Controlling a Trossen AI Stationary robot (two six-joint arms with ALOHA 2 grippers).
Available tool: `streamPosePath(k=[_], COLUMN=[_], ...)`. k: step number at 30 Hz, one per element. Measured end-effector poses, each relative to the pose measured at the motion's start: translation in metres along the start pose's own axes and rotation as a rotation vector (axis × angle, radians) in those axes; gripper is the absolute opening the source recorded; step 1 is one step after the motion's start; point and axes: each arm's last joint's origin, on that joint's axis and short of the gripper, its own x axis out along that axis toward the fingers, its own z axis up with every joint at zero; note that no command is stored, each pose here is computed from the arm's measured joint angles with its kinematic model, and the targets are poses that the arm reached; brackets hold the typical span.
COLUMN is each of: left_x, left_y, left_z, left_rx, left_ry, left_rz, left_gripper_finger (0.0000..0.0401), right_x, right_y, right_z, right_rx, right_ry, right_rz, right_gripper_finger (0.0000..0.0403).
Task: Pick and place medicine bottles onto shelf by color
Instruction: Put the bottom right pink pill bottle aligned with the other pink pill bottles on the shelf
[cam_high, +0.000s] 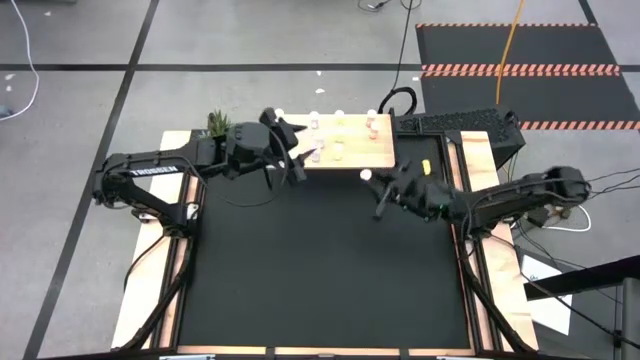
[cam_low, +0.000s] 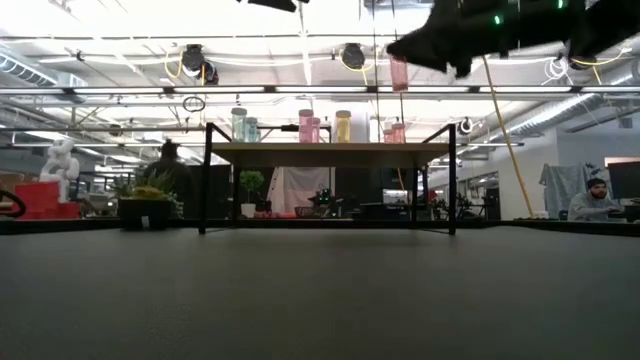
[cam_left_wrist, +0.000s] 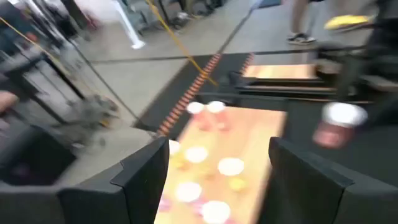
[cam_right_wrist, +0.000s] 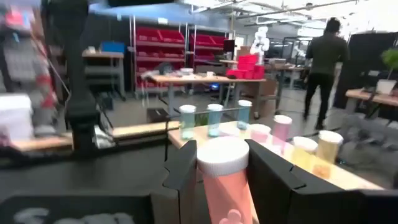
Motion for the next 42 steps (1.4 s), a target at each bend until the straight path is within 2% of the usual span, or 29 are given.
streamPosePath(k=[3, 6, 9, 11, 14, 18, 22, 27, 29, 36, 42], left_x=[-0.002, 0.002, 0.005, 0.007, 0.008, 0.008, 0.006, 0.002, 0.002, 0.002, 0.002], left_y=[0.020, 0.048, 0.080, 0.099, 0.121, 0.136, 0.141, 0.144, 0.146, 0.149, 0.149], left_z=[0.000, -0.001, -0.005, -0.006, -0.011, -0.018, -0.025, -0.036, -0.040, -0.040, -0.039], left_rx=[0.084, 0.134, 0.114, 0.110, 0.110, 0.141, 0.170, 0.213, 0.220, 0.226, 0.225], left_ry=[-0.006, -0.023, -0.066, -0.123, -0.157, -0.161, -0.109, -0.010, 0.023, 0.012, 0.007], left_rz=[0.050, 0.091, 0.080, 0.040, 0.005, -0.040, -0.053, -0.074, -0.081, -0.065, -0.063], left_gripper_finger=[0.0273, 0.0273, 0.0273, 0.0273, 0.0273, 0.0273, 0.0273, 0.0273, 0.0273, 0.0273, 0.0273], right_x=[0.009, 0.023, 0.034, 0.038, 0.048, 0.059, 0.063, 0.063, 0.064, 0.069, 0.070], right_y=[0.030, 0.050, 0.047, 0.038, 0.022, 0.002, -0.008, -0.015, -0.018, -0.034, -0.038], right_z=[0.010, 0.019, 0.015, 0.007, -0.003, -0.007, -0.005, -0.010, -0.009, -0.021, -0.026], right_rx=[-0.098, -0.131, -0.034, 0.061, 0.100, 0.056, 0.130, 0.096, 0.098, 0.146, 0.153], right_ry=[0.035, 0.064, 0.056, 0.025, -0.003, 0.003, -0.039, 0.000, -0.002, 0.032, 0.057], right_rz=[-0.066, -0.259, -0.514, -0.578, -0.548, -0.579, -0.614, -0.750, -0.763, -0.820, -0.804], right_gripper_finger=[0.0112, 0.0112, 0.0112, 0.0112, 0.0112, 0.0112, 0.0112, 0.0112, 0.0112, 0.0112, 0.0112])
